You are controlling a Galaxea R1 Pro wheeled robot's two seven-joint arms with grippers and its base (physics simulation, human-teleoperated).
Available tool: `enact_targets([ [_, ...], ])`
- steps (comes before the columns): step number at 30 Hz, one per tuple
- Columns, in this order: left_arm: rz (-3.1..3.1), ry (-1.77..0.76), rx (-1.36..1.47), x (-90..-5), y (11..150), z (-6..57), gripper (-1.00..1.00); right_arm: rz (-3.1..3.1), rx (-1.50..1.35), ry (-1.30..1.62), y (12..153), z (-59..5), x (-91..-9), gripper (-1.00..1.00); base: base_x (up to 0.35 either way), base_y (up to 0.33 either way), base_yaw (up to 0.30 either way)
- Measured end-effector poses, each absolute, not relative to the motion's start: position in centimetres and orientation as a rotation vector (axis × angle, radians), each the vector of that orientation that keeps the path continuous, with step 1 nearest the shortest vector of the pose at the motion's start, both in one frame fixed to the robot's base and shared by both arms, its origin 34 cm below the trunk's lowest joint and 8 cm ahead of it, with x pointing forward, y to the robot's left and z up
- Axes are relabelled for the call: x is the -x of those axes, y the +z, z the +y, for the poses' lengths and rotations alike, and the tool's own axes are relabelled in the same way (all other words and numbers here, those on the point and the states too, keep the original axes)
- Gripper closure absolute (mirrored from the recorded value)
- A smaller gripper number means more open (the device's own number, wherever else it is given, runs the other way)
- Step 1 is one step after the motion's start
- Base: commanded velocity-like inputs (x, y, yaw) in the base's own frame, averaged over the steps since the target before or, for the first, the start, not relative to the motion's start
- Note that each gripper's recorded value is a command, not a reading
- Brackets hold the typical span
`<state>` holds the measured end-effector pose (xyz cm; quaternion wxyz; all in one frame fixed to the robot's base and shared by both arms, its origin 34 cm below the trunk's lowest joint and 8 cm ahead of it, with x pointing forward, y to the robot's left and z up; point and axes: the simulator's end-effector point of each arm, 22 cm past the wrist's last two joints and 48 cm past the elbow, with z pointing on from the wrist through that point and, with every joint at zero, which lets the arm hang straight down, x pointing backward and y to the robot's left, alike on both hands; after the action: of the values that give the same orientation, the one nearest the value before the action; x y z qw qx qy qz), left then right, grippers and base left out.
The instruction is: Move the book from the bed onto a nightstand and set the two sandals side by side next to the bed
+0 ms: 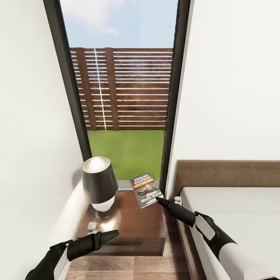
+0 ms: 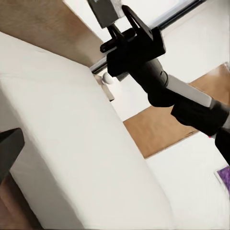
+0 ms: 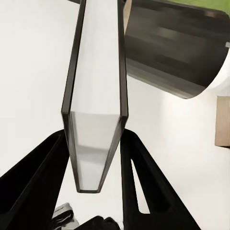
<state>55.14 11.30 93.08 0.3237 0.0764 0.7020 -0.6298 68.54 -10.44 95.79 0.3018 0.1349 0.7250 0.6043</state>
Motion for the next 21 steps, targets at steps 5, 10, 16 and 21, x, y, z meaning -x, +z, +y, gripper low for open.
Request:
enact_targets([
  [5,1.752,-1.825,-0.207,-54.5,97.3,11.5,-1.00,1.923,-0.357,1.602,95.8,-10.4,-68.5,1.00,0.000,0.000,0.000],
  [10,1.762,-1.848,-0.192,-54.8,98.0,11.6,-1.00,1.923,-0.358,1.602,95.7,-10.4,-68.6,1.00,0.000,0.000,0.000],
  [16,1.768,-1.852,-0.194,-54.9,97.4,11.4,-1.00,1.926,-0.357,1.599,95.0,-10.5,-68.8,1.00,0.000,0.000,0.000],
  [21,1.768,-1.853,-0.195,-55.1,96.9,11.4,-1.00,1.927,-0.358,1.599,94.5,-10.4,-68.9,1.00,0.000,0.000,0.000],
])
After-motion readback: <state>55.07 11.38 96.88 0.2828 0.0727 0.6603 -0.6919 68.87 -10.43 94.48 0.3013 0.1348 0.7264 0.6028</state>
